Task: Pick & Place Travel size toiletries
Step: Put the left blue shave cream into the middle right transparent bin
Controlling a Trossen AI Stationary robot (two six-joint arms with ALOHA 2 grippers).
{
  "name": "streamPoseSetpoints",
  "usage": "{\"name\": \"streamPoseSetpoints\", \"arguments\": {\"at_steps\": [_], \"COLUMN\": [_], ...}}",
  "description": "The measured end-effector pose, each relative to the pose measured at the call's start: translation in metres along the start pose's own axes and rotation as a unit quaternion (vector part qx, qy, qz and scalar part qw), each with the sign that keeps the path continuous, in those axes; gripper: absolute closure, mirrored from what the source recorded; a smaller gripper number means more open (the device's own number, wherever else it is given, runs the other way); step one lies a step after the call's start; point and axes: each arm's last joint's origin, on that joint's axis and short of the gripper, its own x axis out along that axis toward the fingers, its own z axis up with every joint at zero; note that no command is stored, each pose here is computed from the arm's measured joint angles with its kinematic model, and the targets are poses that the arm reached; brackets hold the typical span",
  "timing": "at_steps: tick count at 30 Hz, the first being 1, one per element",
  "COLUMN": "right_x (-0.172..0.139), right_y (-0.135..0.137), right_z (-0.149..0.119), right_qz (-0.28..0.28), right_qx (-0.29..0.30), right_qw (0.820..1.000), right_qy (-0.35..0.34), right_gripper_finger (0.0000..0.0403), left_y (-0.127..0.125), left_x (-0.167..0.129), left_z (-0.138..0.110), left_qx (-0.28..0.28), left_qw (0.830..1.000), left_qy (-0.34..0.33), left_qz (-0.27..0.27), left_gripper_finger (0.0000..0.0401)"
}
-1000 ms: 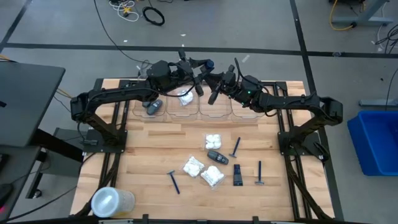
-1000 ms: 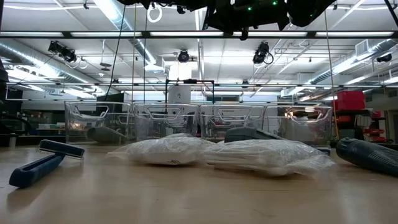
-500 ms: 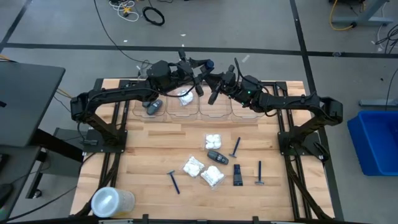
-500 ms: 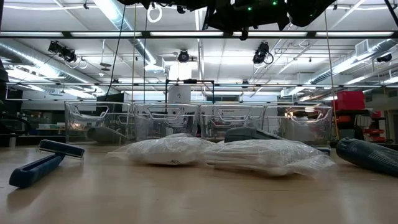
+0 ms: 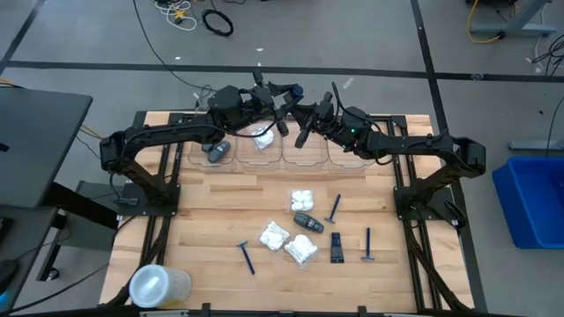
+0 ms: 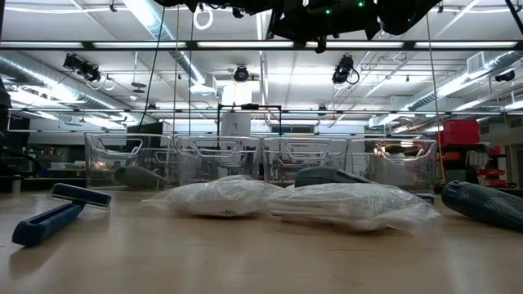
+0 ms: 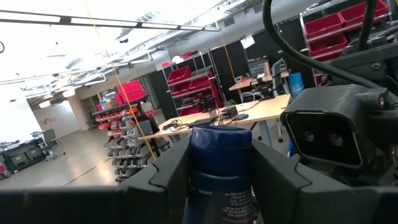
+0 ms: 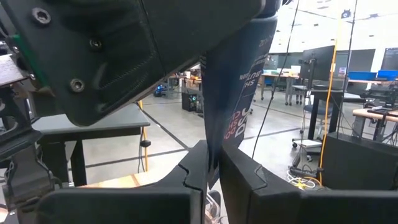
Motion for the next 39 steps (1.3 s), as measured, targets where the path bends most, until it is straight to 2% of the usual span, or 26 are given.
{"name": "streamPoseSetpoints", "arguments": {"at_steps": [3, 9, 13, 29, 39], "right_x": [0.0, 0.0, 0.0, 0.0, 0.001], "right_y": [0.0, 0.0, 0.0, -0.002, -0.007], "right_z": [0.0, -0.001, -0.001, -0.002, -0.006], "right_qz": [0.0, 0.001, 0.001, -0.011, -0.017], "right_qx": [-0.002, -0.004, -0.004, -0.007, -0.011], "right_qw": [1.0, 1.0, 1.0, 1.0, 0.999], "right_qy": [0.001, 0.003, 0.002, 0.011, 0.028], "right_gripper_finger": [0.0369, 0.0377, 0.0383, 0.0384, 0.0384], "left_y": [0.0, 0.0, 0.0, 0.008, 0.007], "left_x": [0.0, 0.0, 0.0, -0.01, -0.011], "left_z": [0.0, 0.0, 0.0, 0.017, 0.015], "left_qx": [0.0, -0.004, -0.004, -0.035, -0.045], "left_qw": [1.0, 1.0, 1.0, 0.999, 0.999], "left_qy": [-0.002, -0.002, -0.002, -0.017, -0.003], "left_qz": [-0.001, -0.001, -0.001, 0.006, -0.011], "left_gripper_finger": [0.0226, 0.0164, 0.0143, 0.0144, 0.0145]}}
